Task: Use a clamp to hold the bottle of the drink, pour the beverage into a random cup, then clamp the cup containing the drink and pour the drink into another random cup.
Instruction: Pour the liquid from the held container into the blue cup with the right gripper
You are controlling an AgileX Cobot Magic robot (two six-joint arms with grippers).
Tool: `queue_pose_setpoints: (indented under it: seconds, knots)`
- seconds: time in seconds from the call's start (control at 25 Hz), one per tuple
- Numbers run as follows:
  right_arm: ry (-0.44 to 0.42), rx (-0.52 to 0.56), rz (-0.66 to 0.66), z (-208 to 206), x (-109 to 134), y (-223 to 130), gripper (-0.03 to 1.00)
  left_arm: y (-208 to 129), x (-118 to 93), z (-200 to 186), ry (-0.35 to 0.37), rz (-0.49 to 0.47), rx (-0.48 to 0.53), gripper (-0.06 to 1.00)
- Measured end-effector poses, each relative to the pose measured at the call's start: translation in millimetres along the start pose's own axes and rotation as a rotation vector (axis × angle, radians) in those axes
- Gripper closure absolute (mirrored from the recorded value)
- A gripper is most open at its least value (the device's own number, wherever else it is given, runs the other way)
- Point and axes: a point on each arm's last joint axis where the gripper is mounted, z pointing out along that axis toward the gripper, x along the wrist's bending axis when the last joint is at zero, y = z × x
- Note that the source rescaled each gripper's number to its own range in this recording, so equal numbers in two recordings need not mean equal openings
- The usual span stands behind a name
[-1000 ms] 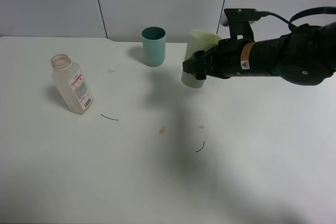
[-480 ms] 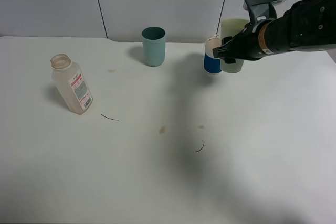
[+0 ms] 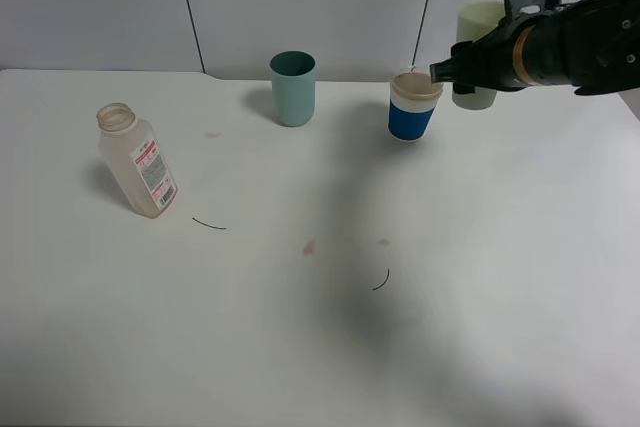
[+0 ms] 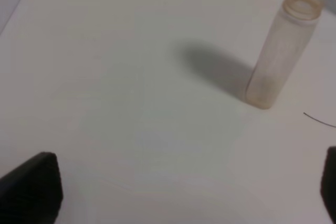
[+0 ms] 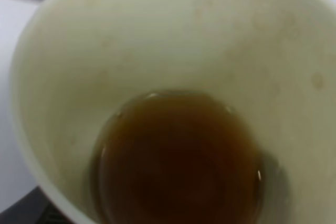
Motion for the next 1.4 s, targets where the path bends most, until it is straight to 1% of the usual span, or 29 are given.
queue_pose_setpoints:
  seconds: [0.16,0.32,0.44,0.52,0.76,1.0,1.04,1.08,1.2,1.4]
  knots:
    - [-0.054,-0.008,0.029,2,-12,1,0.96,0,0,0,0.0,0.0,0.0,-0.05]
    - [-0.096,-0.048,0.055,2,-23,16,0.96,0,0,0,0.0,0.0,0.0,-0.05]
    - [-0.098,-0.088,0.053,4,-23,30,0.96,0,0,0,0.0,0.0,0.0,-0.05]
    - [-0.098,-0.096,0.053,11,-22,36,0.96,0,0,0,0.0,0.0,0.0,-0.05]
    - [-0.112,-0.051,0.042,35,-17,29,0.96,0,0,0,0.0,0.0,0.0,-0.05]
    - [-0.179,-0.036,-0.063,42,-21,25,0.96,0,0,0,-0.001,0.0,0.0,-0.05]
    - [-0.202,-0.023,-0.085,46,-22,21,0.96,0,0,0,-0.001,0.0,0.0,-0.05]
    - [-0.202,-0.023,-0.085,46,-22,21,0.96,0,0,0,-0.001,0.0,0.0,-0.05]
    - [-0.24,0.009,-0.11,56,-20,12,0.96,0,0,0,-0.001,0.0,0.0,-0.05]
    - [-0.248,-0.004,-0.195,62,-10,19,0.96,0,0,0,-0.001,0.0,0.0,-0.05]
